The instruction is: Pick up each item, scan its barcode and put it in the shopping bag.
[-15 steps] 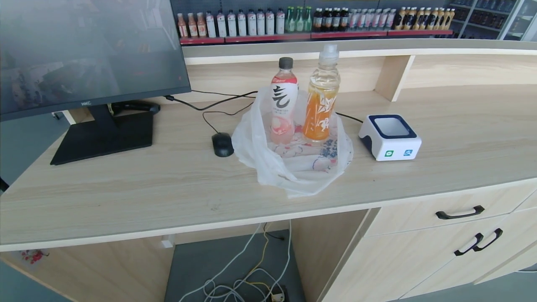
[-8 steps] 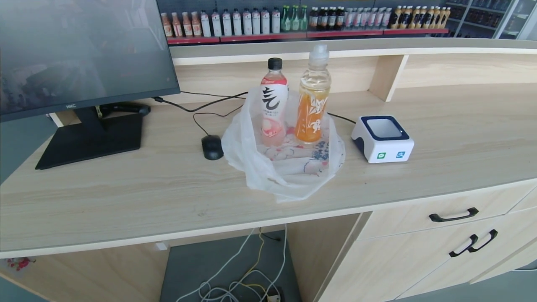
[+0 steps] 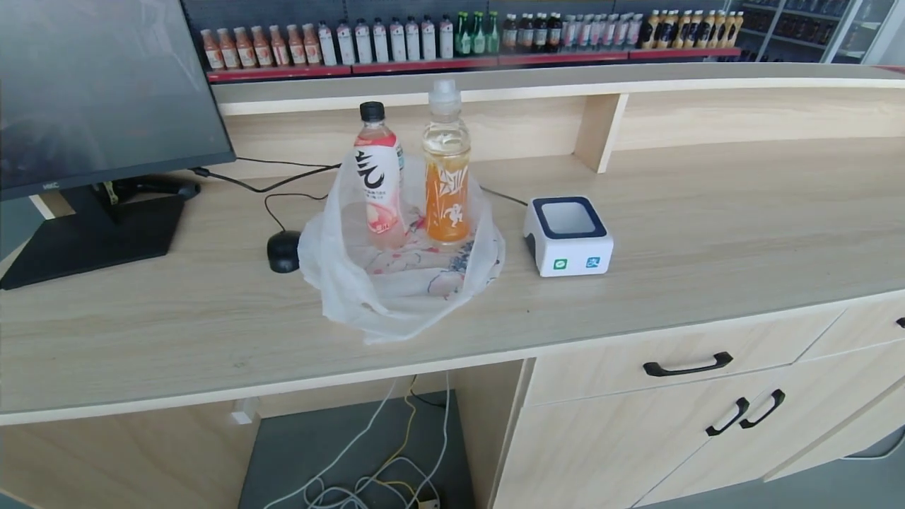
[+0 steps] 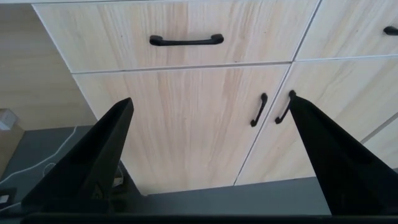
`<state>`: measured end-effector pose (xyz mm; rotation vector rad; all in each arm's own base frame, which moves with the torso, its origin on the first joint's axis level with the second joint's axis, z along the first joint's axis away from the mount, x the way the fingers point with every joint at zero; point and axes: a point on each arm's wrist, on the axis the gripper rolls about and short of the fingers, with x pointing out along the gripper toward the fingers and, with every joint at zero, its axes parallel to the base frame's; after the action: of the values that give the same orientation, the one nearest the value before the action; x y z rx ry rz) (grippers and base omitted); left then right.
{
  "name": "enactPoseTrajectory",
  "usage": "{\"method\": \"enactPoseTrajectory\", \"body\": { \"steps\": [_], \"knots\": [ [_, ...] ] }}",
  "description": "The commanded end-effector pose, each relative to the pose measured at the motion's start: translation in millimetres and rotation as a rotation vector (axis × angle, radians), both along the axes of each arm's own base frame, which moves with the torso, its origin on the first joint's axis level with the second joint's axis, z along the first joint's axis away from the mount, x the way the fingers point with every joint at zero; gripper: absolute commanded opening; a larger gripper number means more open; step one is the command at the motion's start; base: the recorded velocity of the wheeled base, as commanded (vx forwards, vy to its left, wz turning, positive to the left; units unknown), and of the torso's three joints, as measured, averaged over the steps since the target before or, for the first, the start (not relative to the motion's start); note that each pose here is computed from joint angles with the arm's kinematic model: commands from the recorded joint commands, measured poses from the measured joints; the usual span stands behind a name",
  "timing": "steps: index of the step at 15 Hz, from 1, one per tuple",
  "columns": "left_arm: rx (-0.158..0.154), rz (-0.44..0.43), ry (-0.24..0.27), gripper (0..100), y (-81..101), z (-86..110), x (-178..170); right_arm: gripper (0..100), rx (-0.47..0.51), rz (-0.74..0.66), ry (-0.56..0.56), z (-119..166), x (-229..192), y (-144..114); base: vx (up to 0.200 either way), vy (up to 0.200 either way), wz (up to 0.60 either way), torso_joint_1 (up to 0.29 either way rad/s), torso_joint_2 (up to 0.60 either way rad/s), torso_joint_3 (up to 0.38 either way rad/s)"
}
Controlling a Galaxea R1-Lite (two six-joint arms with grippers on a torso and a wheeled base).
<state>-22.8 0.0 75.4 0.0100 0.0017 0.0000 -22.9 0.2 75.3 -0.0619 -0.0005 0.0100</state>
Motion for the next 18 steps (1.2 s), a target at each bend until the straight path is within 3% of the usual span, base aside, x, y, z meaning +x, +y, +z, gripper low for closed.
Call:
{"method": "enactPoseTrajectory", "body": {
  "steps": [1, 12, 18],
  "knots": [
    [-0.001, 0.0, 0.0, 100, 0.0, 0.0, 0.0, 100, -0.001, -0.001, 0.002, 0.1, 0.1, 0.0, 0.0, -0.2, 0.0, 0.007, 0.0, 0.002],
    [-0.001, 0.0, 0.0, 100, 0.0, 0.0, 0.0, 100, 0.001, 0.001, 0.0, 0.2, 0.1, 0.0, 0.0, -0.2, 0.0, 0.003, 0.0, 0.002],
    [-0.002, 0.0, 0.0, 100, 0.0, 0.0, 0.0, 100, -0.001, 0.001, 0.002, 0.1, 0.1, 0.0, 0.0, 0.0, 0.0, 0.0, 0.0, 0.0]
  ]
}}
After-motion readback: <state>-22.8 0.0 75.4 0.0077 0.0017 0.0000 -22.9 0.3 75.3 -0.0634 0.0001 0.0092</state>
